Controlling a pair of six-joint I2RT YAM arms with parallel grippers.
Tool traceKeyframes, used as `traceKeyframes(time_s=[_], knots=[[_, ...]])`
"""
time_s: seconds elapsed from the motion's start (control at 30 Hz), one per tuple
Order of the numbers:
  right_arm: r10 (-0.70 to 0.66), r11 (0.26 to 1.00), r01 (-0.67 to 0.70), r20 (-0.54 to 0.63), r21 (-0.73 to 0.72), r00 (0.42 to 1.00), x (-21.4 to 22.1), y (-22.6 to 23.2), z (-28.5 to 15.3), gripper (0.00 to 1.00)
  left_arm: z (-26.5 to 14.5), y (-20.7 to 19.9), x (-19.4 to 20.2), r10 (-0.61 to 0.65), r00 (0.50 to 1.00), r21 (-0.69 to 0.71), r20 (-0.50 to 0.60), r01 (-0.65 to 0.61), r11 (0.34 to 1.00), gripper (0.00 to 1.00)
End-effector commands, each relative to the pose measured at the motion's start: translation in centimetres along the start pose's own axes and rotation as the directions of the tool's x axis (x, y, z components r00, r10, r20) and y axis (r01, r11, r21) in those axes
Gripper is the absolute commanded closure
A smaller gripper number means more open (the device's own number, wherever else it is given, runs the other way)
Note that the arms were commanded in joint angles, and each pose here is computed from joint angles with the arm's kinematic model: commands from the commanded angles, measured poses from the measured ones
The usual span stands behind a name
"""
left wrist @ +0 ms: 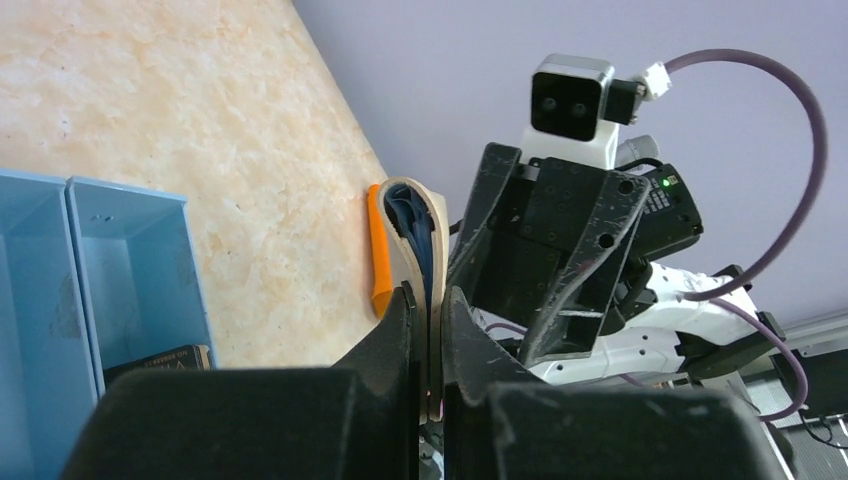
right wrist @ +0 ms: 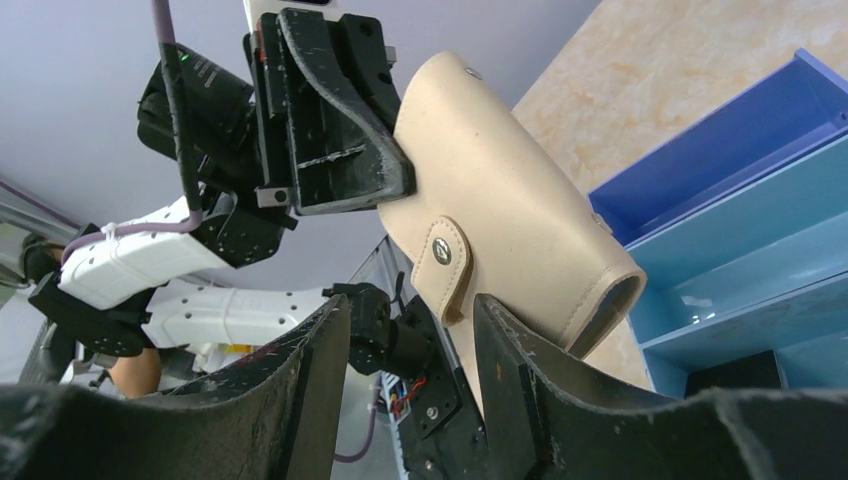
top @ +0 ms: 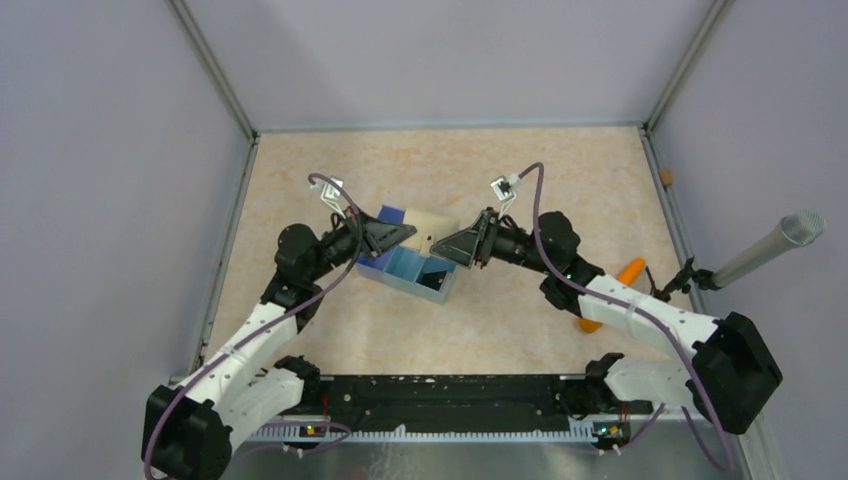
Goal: Put the credit cards into the card holder
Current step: Open the card holder at the center of the board.
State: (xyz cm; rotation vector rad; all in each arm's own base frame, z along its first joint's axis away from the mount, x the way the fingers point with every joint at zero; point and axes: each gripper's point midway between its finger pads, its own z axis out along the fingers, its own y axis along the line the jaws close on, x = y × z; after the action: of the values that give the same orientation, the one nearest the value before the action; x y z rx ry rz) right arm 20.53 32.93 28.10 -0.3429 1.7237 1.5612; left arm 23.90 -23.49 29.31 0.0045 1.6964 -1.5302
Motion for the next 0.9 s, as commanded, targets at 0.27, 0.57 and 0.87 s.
traceKeyframes(time_s=[0.27, 0.57, 0.87], knots=[[-0.003, 0.984, 0.010, 0.041, -0.177, 0.999, -1.0, 2.5, 2.8, 0.59, -0.2, -2.7, -0.9, -0.008, 0.999, 0.133, 0.043, 0.003, 0.991, 1.00], [-0.086, 0.961, 0.110, 0.104, -0.256, 0.991, -1.9, 4.3, 2.9, 1.00, -0.4, -0.9, -0.7, -0.050, 0.997, 0.053, 0.063, 0.047, 0.998, 1.00], [-0.447, 0.862, 0.429, -0.004, -0.271, 0.895, 1.0, 7.3, 3.6, 1.00, 0.0, 1.9, -0.6, -0.144, 0.986, -0.070, 0.089, 0.150, 0.986, 1.00]])
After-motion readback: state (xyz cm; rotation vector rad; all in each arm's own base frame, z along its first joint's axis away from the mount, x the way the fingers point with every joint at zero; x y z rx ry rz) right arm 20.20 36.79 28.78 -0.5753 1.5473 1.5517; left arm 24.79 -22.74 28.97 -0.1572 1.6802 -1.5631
